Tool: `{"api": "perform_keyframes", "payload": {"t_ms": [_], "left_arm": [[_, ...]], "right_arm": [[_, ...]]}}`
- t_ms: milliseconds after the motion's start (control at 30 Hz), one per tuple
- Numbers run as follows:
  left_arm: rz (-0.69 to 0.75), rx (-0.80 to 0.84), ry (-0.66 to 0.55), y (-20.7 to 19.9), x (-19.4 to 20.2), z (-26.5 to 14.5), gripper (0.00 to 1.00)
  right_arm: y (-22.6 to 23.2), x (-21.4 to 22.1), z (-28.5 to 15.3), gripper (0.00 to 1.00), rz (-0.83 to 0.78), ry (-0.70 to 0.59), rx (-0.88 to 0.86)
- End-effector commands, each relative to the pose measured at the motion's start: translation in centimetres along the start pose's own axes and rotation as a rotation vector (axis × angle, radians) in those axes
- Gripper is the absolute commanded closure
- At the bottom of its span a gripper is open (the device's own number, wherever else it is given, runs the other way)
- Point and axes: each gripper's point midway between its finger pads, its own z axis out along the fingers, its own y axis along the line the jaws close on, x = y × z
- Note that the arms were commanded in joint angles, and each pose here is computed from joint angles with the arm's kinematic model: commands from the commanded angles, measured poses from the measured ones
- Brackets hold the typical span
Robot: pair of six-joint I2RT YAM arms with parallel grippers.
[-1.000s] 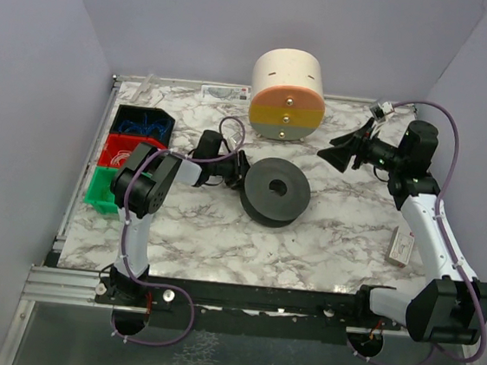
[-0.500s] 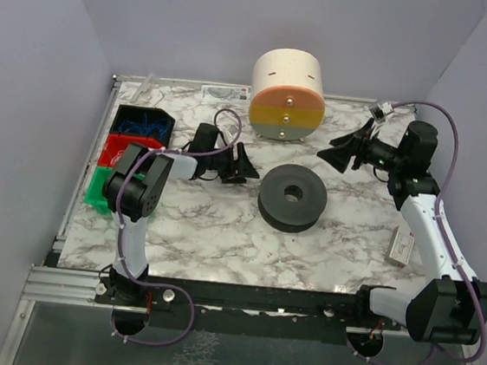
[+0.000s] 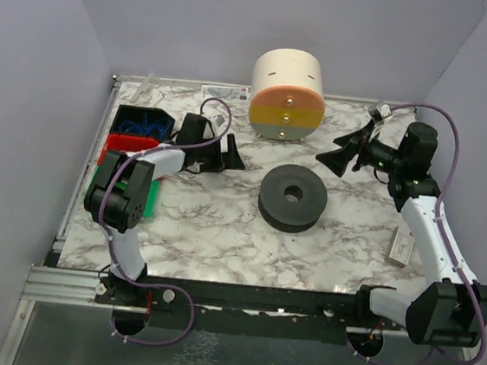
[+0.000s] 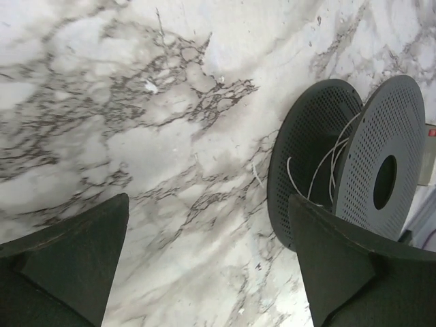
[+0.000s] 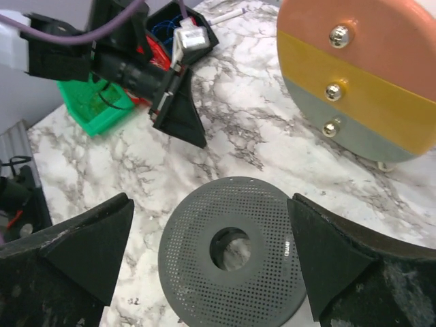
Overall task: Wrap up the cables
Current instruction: Place the cable reel at the center of the board, then reset both arms
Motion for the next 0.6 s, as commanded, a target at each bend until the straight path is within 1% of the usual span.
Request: {"api": "perform_keyframes", "payload": {"t_ms": [0, 67, 167, 300, 400, 500, 567], "left_arm": [[0.218, -0.13, -0.071, 0.2, -3.6, -4.2, 0.01], [0.298, -0.168, -0.115, -0.2, -4.8, -6.2, 0.01], [0.431, -0.225, -0.167, -1.2, -6.2, -9.5, 0.01], [0.573, -0.309, -0.2, -2.0, -7.2, -14.1, 0.01], [0.627, -0.33, -0.204, -2.7, -6.9, -16.8, 0.01], [0.651, -0.352, -0.198, -3.2, -5.7, -18.9, 0.01], [0.656, -0.375, -0.239, -3.5, -5.1, -20.6, 0.01]], "right_arm": [[-0.6, -0.1, -1.0, 0.0, -0.089, 0.007, 0.081], [-0.8, -0.6, -1.5, 0.0, -0.124, 0.005, 0.117], [-1.5, -2.0, -2.7, 0.0, -0.168, -0.002, 0.226], [-2.2, -1.7, -4.7, 0.0, -0.216, 0.084, 0.34], [-2.6, -0.7, -6.7, 0.0, -0.214, 0.128, 0.451], [-2.5, -0.8, -8.8, 0.0, -0.212, 0.072, 0.577], [-1.8, -0.7, -10.0, 0.0, -0.214, 0.042, 0.622]]}}
